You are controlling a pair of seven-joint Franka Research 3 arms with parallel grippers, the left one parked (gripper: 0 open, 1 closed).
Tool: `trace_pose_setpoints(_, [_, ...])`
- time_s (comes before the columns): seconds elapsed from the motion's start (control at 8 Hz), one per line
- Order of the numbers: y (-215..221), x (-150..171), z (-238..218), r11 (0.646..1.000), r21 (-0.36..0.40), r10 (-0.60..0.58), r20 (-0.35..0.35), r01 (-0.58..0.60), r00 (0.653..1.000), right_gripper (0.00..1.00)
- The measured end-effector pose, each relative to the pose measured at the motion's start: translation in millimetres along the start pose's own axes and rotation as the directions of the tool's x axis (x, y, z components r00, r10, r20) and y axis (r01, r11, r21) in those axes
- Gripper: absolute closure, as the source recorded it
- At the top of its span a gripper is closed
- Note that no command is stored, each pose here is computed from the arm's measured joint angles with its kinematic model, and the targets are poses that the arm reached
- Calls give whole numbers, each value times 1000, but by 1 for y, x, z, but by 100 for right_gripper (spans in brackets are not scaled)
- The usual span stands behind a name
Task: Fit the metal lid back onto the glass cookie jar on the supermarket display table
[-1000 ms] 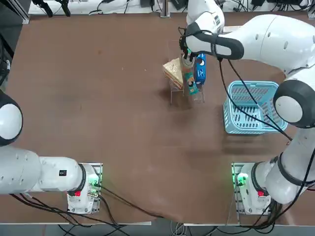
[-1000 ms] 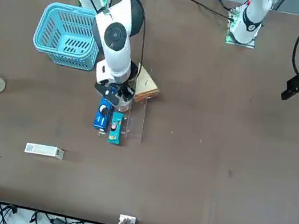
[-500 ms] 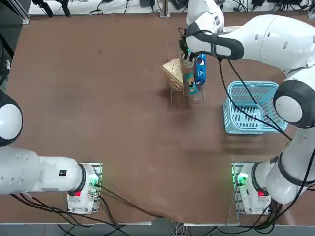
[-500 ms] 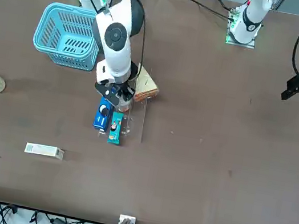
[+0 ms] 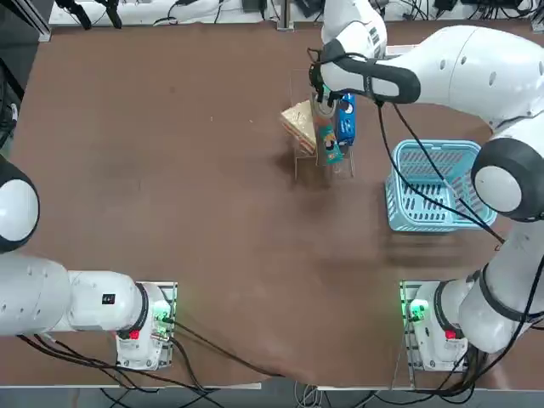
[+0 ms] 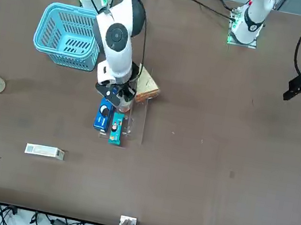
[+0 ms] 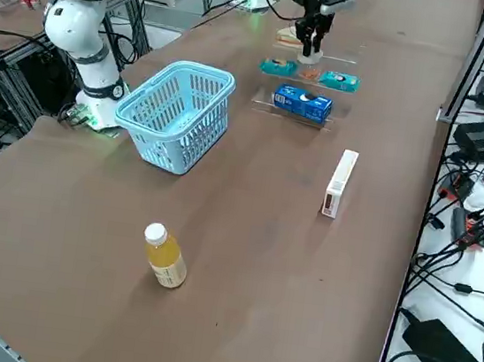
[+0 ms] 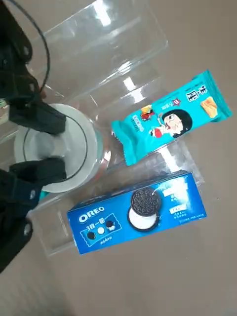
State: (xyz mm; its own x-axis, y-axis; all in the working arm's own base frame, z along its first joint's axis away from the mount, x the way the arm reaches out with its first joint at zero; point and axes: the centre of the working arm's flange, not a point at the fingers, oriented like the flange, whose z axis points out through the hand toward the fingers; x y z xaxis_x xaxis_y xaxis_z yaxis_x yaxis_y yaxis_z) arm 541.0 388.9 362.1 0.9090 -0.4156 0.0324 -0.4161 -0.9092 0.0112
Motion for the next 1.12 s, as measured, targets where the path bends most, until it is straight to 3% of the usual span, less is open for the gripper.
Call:
trace_pose_setpoints(0.12, [-1,-2,3,1000,-3,-4,2,4,1000,55])
trace_pose_setpoints(0.62, [-4,2,-11,1000,20,0,-13,0,1000,55])
trace_pose_setpoints(1.12, [11,11,-78,998,61,26,-52,-23,998,55])
